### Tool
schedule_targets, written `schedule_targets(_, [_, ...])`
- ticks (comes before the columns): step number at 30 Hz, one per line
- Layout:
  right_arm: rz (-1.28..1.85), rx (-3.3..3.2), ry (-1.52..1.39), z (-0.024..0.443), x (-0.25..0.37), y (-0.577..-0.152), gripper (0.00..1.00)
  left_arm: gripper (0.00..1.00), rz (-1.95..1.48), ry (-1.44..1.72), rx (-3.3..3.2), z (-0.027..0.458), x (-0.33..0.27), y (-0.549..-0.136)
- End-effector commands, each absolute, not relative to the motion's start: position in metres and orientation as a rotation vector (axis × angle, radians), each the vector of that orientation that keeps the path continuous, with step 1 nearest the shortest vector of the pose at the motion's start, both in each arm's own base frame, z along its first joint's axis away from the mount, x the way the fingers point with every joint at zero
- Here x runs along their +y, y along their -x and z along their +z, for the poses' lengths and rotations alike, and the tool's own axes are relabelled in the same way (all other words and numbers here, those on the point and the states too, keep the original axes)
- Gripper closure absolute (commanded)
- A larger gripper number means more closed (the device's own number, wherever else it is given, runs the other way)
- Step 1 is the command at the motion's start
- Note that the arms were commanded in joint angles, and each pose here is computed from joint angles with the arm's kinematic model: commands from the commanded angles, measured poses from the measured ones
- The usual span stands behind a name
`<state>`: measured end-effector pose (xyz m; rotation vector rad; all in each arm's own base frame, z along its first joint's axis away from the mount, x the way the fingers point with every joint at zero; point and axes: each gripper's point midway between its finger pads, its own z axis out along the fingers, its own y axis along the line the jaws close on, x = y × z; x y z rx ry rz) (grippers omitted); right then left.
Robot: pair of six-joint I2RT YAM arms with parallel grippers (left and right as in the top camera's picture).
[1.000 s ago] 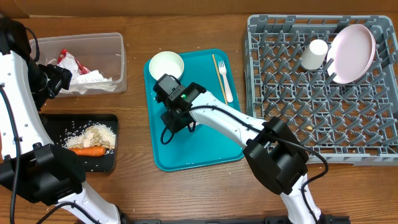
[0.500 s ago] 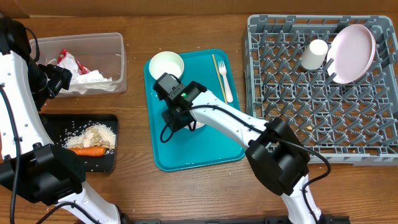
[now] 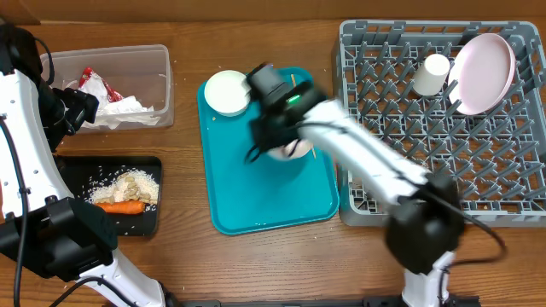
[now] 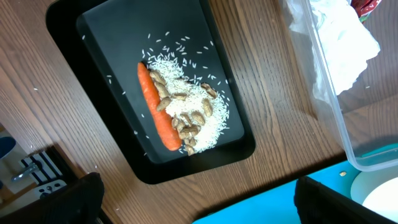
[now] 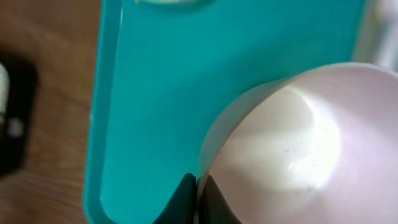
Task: Sort waste into correct bins and load items into the dishwasher rack
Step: 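Carry the pink bowl to the rack and set it upside down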
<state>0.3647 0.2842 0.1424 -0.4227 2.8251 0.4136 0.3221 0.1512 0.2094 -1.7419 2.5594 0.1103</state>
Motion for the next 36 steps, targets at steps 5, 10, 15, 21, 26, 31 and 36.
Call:
schedule_targets(5, [0.913, 2.647, 0.067, 0.24, 0.184, -0.412, 0.96, 0.0, 0.1, 1.721, 2.542, 0.219, 0.149, -0.32])
schedule_targets(10, [1.268, 2.454, -0.031, 0.253, 0.099, -0.426, 0.96, 0.0, 0.1, 1.721, 2.542, 0.219, 0.149, -0.32])
schedule_targets(15, [1.362, 2.36, -0.124, 0.245, 0.049, -0.424, 0.96, 0.0, 0.1, 1.721, 2.542, 0.219, 0.149, -0.32])
schedule_targets(21, [1.498, 2.269, -0.172, 0.227, 0.035, -0.418, 0.96, 0.0, 0.1, 1.721, 2.542, 0.219, 0.149, -0.32])
schedule_targets(26, [1.599, 2.228, -0.201, 0.206, 0.04, -0.417, 0.96, 0.0, 0.1, 1.721, 2.542, 0.219, 0.149, -0.32])
schedule_targets(31, [1.598, 2.232, -0.226, 0.197, 0.039, -0.417, 0.96, 0.0, 0.1, 1.721, 2.542, 0.219, 0.149, -0.32])
schedule_targets(36, [1.491, 2.287, -0.281, 0.184, 0.028, -0.423, 0.95, 0.0, 0.1, 1.721, 2.542, 0.219, 0.149, -0.32])
